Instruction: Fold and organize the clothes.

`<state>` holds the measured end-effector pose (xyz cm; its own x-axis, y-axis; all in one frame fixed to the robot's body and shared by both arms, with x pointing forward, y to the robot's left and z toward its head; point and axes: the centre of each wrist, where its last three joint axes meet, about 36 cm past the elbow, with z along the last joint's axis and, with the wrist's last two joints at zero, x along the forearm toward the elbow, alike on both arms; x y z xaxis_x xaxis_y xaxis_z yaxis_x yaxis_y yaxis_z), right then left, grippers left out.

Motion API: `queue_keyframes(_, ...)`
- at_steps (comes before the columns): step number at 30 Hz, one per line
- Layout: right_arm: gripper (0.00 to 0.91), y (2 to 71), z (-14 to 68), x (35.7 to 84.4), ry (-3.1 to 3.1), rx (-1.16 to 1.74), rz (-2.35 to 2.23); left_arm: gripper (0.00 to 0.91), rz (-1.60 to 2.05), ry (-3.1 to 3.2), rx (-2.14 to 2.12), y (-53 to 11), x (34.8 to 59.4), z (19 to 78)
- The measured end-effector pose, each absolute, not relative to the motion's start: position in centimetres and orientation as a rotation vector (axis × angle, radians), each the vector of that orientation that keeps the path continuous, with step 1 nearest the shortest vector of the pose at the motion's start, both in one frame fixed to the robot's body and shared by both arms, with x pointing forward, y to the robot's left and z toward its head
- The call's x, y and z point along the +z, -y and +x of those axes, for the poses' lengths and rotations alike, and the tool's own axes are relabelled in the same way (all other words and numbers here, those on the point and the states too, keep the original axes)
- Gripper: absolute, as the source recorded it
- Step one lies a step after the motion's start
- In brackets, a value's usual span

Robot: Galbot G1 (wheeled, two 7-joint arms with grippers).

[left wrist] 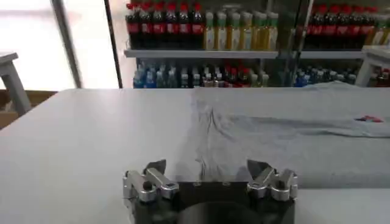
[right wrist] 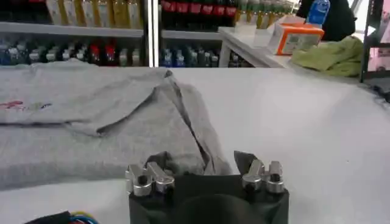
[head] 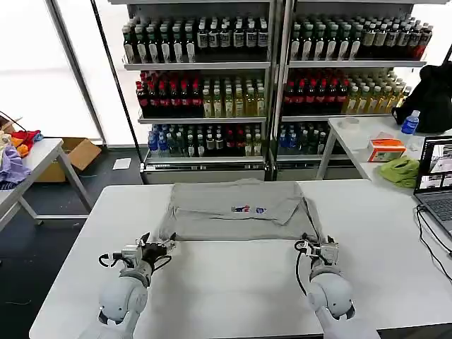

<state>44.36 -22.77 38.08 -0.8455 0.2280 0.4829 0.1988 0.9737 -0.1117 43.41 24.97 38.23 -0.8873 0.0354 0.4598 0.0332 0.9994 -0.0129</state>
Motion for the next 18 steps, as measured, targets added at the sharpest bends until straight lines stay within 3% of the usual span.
queue_keyframes(1, 0.000, 22.8, 44.4, 37.9, 2.605, 0.077, -0.304, 0.010, -0.049, 2.661, 0.005, -24.9, 38.1, 43.4)
queue_keyframes(18, 0.000, 23.3, 43.0, 35.4, 2.572, 0.056, -0.301, 0.000, -0.075, 2.646, -0.049, -24.0, 36.7, 42.3)
